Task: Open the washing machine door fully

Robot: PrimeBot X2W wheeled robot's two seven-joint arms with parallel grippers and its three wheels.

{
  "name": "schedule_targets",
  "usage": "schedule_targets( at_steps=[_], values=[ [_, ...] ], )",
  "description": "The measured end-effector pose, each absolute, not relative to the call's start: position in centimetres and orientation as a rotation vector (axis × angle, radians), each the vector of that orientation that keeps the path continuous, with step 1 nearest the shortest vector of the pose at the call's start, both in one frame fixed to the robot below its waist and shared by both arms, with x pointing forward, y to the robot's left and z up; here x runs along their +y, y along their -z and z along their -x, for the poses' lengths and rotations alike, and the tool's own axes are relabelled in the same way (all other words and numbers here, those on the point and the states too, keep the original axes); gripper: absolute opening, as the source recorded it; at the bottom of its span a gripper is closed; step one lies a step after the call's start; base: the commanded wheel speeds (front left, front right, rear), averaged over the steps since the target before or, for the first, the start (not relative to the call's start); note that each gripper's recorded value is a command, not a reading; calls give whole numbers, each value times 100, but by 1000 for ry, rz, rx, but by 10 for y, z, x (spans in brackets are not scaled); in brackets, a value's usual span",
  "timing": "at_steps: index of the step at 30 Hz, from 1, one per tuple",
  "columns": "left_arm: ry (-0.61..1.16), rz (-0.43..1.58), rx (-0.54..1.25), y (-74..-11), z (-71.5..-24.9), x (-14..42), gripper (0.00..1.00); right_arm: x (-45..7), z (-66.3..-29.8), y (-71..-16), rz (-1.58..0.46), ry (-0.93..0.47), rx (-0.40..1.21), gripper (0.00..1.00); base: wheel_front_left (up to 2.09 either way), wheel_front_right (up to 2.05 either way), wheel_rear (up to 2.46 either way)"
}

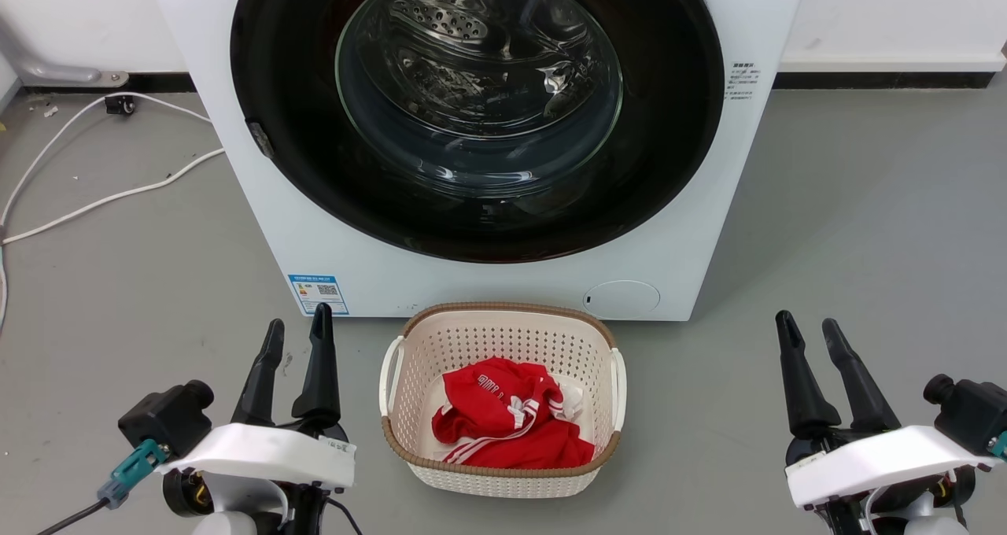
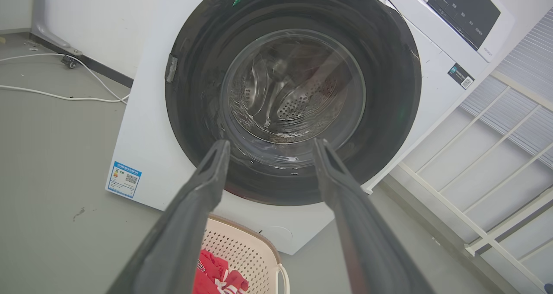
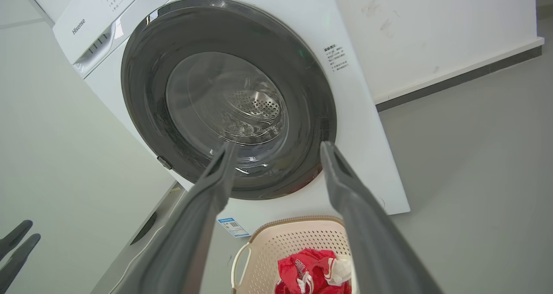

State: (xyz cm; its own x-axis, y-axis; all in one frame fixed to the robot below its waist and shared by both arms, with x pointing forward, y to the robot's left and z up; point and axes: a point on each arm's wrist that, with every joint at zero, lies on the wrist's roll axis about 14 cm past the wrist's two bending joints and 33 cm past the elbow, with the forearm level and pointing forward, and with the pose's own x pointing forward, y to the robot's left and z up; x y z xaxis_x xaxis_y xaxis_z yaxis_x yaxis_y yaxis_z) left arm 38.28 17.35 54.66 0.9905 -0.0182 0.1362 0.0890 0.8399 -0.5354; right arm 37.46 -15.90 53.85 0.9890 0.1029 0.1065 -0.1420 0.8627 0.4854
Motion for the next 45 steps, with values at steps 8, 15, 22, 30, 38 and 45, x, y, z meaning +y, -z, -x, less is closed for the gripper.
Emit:
schedule_targets(
  at_steps=[8, 15, 22, 30, 38, 45],
  values=[
    [56, 471, -142, -549, -382, 171, 100, -158, -372, -535, -416, -133, -61, 100, 0, 0, 0],
    [62, 388, -156, -551, -382, 168, 100, -158, -372, -538, -338, -137, -65, 100, 0, 0, 0],
    [65, 308, -171, -554, -381, 166, 100, -158, -371, -540, -261, -137, -72, 100, 0, 0, 0],
    [70, 230, -190, -557, -381, 164, 100, -158, -369, -542, -184, -137, -81, 100, 0, 0, 0],
    [75, 156, -206, -559, -380, 161, 100, -158, -368, -542, -121, -138, -81, 100, 0, 0, 0],
    [75, 102, -227, -563, -379, 160, 100, -156, -367, -542, -77, -143, -81, 100, 0, 0, 0]
  ],
)
